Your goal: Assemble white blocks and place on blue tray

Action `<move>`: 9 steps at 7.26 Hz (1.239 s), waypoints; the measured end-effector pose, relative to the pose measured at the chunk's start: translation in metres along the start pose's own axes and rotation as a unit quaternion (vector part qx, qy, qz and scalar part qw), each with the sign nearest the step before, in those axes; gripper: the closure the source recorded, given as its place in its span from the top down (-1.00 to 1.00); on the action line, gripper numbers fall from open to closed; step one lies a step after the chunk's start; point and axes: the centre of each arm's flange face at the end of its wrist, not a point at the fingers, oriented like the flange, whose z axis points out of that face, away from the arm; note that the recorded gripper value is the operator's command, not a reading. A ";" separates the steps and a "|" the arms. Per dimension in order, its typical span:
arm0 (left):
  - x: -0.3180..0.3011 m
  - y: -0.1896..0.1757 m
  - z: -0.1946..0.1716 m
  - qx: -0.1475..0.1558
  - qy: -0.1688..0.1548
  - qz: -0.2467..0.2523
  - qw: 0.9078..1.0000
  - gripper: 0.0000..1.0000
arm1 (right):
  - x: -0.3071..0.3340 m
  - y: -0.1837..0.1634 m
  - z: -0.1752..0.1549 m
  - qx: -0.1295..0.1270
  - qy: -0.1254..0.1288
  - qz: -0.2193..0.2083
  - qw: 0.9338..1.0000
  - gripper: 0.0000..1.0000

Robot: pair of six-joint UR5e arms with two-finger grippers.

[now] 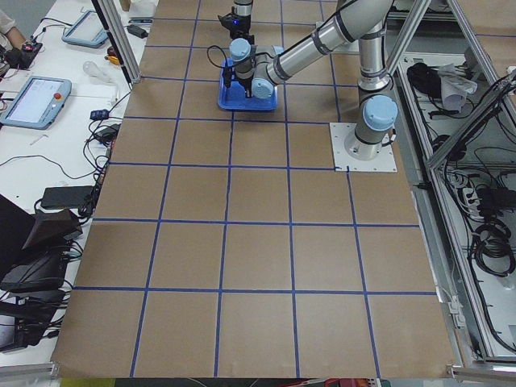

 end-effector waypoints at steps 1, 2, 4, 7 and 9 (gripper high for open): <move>0.000 0.000 0.000 0.000 0.000 -0.002 1.000 -1.00 | 0.015 0.000 -0.019 -0.011 0.004 0.082 0.997 1.00; 0.001 0.000 0.001 0.000 0.001 -0.006 1.000 -1.00 | 0.026 -0.001 -0.037 -0.028 0.005 0.139 0.990 1.00; 0.002 0.000 0.000 0.000 0.001 -0.014 1.000 -1.00 | 0.044 -0.008 -0.086 -0.058 0.022 0.213 0.975 1.00; 0.003 0.000 0.000 0.001 0.001 -0.017 1.000 -0.59 | 0.069 0.009 -0.154 -0.074 0.041 0.278 0.957 1.00; 0.005 -0.003 -0.010 0.011 -0.001 -0.017 1.000 0.62 | 0.077 0.033 -0.193 -0.072 0.051 0.301 0.950 1.00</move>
